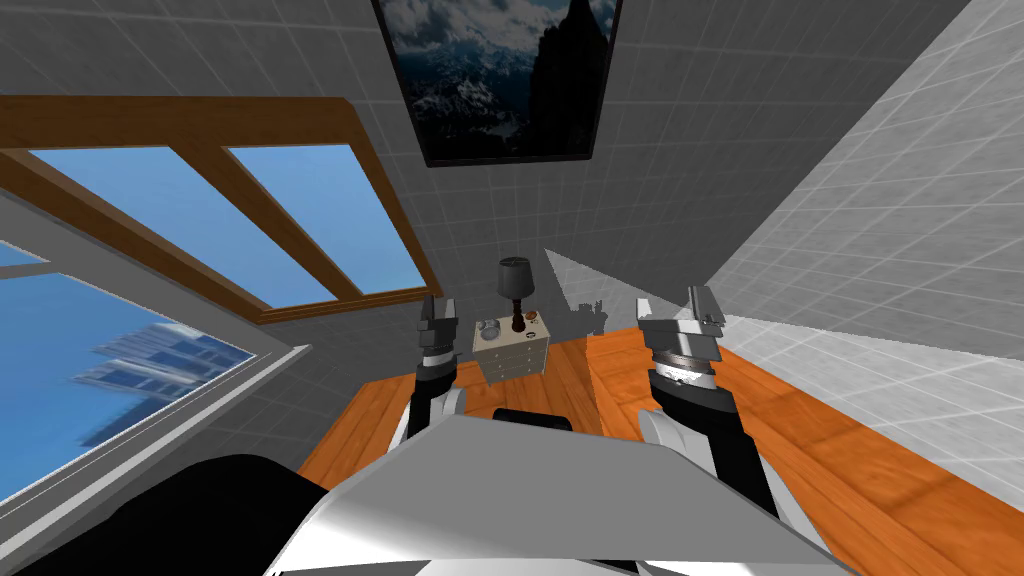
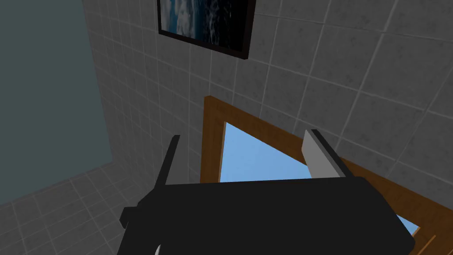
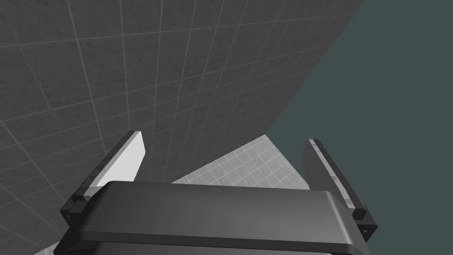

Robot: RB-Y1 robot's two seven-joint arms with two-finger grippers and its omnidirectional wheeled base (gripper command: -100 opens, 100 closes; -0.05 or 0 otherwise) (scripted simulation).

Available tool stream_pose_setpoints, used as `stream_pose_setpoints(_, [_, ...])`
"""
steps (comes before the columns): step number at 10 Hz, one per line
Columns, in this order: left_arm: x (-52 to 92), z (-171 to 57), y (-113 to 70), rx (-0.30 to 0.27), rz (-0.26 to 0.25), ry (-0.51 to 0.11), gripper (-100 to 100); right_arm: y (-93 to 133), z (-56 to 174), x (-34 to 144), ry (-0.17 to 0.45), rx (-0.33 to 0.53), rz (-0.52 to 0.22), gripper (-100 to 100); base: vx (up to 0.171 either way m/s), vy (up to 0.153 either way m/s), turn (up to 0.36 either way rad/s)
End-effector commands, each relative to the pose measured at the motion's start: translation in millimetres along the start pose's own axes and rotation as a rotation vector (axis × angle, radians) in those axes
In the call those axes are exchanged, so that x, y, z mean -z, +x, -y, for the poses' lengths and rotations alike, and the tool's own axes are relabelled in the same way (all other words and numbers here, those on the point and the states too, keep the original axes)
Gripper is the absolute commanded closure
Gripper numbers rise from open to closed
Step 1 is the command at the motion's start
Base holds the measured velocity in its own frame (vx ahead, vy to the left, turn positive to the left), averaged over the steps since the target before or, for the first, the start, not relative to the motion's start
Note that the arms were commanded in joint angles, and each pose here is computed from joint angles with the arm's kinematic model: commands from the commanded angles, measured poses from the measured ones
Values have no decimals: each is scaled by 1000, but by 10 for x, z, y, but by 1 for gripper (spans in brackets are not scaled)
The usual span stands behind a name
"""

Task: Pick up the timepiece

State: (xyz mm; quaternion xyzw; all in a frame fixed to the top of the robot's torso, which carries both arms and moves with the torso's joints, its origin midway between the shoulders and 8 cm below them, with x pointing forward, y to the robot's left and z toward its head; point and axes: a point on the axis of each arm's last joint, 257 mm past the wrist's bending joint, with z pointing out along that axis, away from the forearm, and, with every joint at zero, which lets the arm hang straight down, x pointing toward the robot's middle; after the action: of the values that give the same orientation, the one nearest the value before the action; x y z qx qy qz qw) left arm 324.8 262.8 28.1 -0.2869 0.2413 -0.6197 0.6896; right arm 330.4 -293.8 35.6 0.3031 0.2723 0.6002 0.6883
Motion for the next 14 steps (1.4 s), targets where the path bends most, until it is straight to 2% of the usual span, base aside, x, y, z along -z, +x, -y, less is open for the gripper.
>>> stream_pose_setpoints(1, [66,-173,1,-25,-33,-53,-100,0,0,0,0,0,0,0,29,-55,-15])
stream_pose_setpoints(3, [171,-419,-31,-58,-65,-128,-100,0,0,0,0,0,0,0,70,-118,-9])
stream_pose_setpoints(5, [331,-742,-113,-101,-93,-229,-100,0,0,0,0,0,0,0,88,-150,-9])
stream_pose_setpoints(6, [331,-742,-113,-101,-93,-229,-100,0,0,0,0,0,0,0,71,-102,8])
stream_pose_setpoints(8, [551,-1110,-256,-150,-113,-348,-100,0,0,0,0,0,0,0,86,-95,-16])
stream_pose_setpoints(9, [554,-1117,-258,-150,-113,-351,-100,0,0,0,0,0,0,0,80,-94,3])
stream_pose_setpoints(11, [839,-1505,-469,-203,-122,-486,-100,0,0,0,0,0,0,0,105,-140,-11])
stream_pose_setpoints(12, [842,-1511,-471,-203,-122,-489,-100,0,0,1,0,0,0,0,93,-125,9])
stream_pose_setpoints(13, [1005,-1696,-598,-230,-123,-558,-100,0,0,0,0,0,0,0,88,-136,-13])
stream_pose_setpoints(14, [1010,-1705,-602,-231,-122,-562,-100,0,0,0,0,0,0,0,68,-108,4])
